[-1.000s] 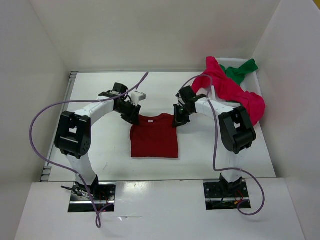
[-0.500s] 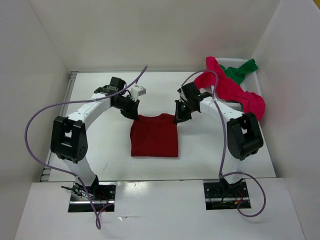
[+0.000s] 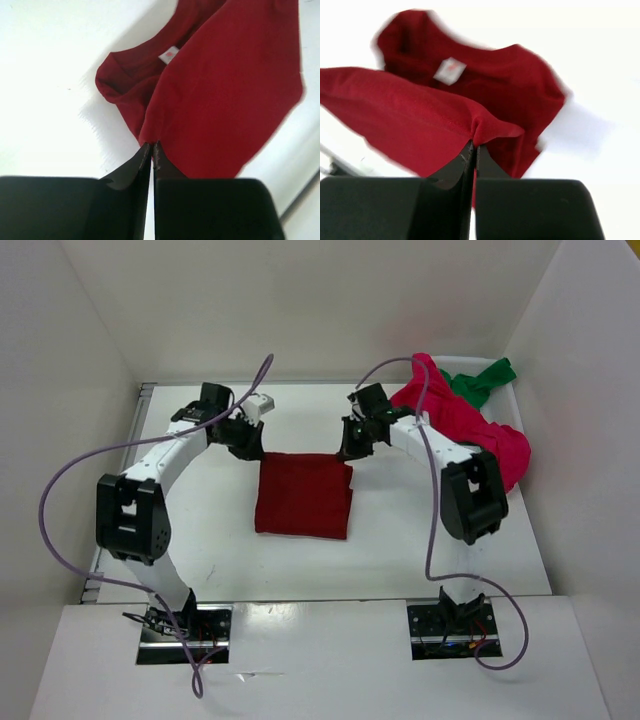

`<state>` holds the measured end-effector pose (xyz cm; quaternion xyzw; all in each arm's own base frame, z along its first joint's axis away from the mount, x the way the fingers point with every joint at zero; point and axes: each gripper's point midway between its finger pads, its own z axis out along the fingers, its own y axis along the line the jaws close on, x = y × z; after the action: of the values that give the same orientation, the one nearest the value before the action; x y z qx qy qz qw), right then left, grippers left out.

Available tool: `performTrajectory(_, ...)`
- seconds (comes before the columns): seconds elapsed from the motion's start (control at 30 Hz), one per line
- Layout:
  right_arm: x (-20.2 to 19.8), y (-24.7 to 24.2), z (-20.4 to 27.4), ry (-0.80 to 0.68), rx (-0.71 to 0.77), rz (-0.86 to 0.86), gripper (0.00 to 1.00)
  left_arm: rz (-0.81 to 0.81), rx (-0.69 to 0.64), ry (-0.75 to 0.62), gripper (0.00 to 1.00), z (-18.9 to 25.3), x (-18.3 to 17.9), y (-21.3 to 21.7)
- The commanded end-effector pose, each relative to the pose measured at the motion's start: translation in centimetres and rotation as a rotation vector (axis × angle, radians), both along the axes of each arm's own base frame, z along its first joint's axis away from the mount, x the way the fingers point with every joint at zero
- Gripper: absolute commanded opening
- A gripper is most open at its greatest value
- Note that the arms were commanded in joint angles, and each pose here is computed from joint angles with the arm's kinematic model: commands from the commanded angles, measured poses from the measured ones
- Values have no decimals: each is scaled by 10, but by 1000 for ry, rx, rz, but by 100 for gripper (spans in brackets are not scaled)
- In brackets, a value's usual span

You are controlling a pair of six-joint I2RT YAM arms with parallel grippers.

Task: Fold and stack the t-shirts
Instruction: Smooth out wrinkles on the folded tshirt

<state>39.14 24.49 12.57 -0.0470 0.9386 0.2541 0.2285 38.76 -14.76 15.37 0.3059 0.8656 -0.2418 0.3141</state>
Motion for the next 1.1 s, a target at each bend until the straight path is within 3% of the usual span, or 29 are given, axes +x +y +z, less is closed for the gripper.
performTrajectory(0.0,41,-13,-24,-25,-56,-83,0,40,15,34,9,-37,23,0)
performTrajectory(0.13,59,-27,-60,55,-56,-154,0,61,30,43,15,-58,52,-2)
performTrajectory(0.3,68,-35,-62,43,-89,-219,0,67,38,-15,21,-55,85,-8)
performTrajectory(0.37,66,-42,-70,70,-102,-242,9,80,60,3,22,-66,90,-5)
performTrajectory(0.5,66,-37,-74,81,-81,-236,48,105,77,7,29,-72,98,-2)
performTrajectory(0.57,72,-38,-70,60,-80,-253,48,149,96,-14,31,-62,103,3)
performTrajectory(0.7,78,-51,-13,-82,-76,-330,49,162,73,-144,35,4,93,2)
performTrajectory(0.8,63,-53,17,-168,-100,-373,35,96,65,-211,39,33,70,-15)
performTrajectory(0.87,44,-43,12,-148,-100,-350,18,-8,34,-192,39,32,50,-39)
performTrajectory(0.97,33,-33,5,-121,-81,-342,0,-56,27,-67,39,-10,38,-54)
performTrajectory(1.07,29,-19,-24,-44,-51,-296,0,-57,27,1,39,-40,48,-60)
